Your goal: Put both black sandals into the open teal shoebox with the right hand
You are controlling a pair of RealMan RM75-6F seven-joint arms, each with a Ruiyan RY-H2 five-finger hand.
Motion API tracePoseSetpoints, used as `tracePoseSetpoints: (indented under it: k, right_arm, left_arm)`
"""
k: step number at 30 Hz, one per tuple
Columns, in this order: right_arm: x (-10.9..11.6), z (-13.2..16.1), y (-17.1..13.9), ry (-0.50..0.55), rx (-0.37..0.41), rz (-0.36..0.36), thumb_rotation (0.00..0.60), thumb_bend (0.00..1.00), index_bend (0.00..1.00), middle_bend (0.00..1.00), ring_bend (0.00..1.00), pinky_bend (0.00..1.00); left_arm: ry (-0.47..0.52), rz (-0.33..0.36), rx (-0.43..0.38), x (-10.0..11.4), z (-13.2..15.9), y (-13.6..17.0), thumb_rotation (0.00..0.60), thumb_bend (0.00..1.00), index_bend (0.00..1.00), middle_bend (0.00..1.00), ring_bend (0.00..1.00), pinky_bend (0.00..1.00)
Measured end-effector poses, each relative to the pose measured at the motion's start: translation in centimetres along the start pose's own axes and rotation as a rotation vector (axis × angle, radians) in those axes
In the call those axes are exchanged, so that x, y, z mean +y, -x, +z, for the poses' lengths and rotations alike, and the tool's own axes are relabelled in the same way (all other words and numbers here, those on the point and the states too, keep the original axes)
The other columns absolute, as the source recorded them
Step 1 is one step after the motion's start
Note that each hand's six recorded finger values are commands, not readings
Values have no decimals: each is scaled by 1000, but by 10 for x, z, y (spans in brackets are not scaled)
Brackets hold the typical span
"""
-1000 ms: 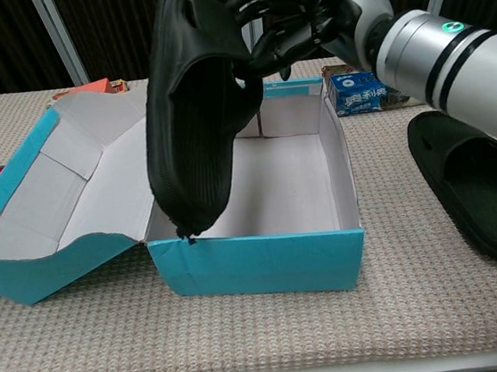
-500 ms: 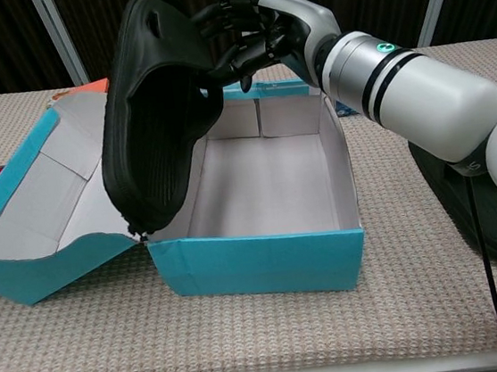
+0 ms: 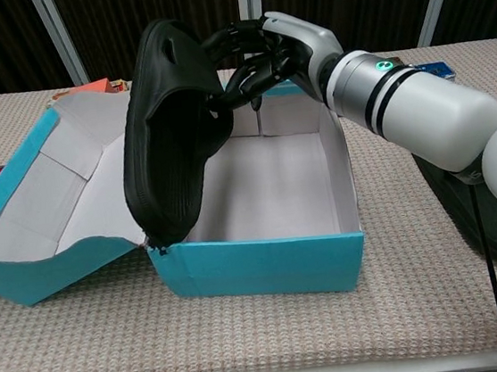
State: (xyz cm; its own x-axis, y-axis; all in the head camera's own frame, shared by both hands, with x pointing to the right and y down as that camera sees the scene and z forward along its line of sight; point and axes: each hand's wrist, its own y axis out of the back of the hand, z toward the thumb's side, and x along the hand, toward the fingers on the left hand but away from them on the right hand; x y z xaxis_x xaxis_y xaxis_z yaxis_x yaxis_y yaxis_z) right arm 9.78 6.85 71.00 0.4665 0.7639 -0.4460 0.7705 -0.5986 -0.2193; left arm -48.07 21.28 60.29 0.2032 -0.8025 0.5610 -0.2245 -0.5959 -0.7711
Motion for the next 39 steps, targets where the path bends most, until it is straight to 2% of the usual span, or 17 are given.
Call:
tracePoseSetpoints:
  k: [14,27,34,39]
  right_arm:
    - [3,-22,2,-152,-71,12,600,238,586,521,459,649]
    - [3,-29,10,-412,-113,31,600,285,579,515,459,645]
    - [-2,-34,10,-478,-113,32,600,287,579,514,459,645]
    - [-7,-31,11,-536,-84,32,600,290,579,515,459,645]
  left_arm:
    - [0,-8,-1,-2,1,-1,600,21,192,229,113,127]
    - [8,-12,3,-5,-1,-2,600,21,192,229,113,127]
    - [11,-15,5,-5,-3,-1,600,22,192,229,113,127]
    - [15,-15,6,-6,-4,-1,600,21,192,229,113,127]
